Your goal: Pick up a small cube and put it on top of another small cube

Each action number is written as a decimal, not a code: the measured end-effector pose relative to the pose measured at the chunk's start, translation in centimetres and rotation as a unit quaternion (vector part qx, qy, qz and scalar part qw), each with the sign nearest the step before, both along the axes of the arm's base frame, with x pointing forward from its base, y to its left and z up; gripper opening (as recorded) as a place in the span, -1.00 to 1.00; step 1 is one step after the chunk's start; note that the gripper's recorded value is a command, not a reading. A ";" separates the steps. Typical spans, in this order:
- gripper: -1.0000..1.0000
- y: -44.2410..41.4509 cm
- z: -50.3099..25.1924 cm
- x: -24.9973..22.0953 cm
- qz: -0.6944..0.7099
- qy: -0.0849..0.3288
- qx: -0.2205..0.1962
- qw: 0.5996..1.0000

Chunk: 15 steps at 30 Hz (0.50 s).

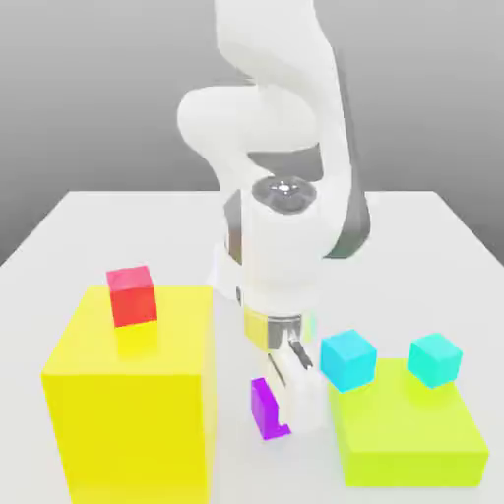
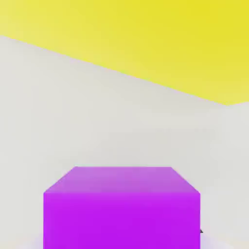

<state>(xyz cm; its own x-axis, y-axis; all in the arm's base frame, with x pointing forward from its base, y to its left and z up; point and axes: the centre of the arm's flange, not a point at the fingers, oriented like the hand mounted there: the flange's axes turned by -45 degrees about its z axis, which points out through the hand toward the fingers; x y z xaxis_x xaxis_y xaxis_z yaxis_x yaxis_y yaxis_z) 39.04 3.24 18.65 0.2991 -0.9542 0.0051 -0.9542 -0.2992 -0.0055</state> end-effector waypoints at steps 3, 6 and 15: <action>-1.00 0.1 1.4 -0.1 0.024 0.003 0.004 1.000; -1.00 1.1 2.4 0.3 0.094 0.005 0.010 0.995; -1.00 8.0 6.7 0.8 0.376 0.000 0.030 0.926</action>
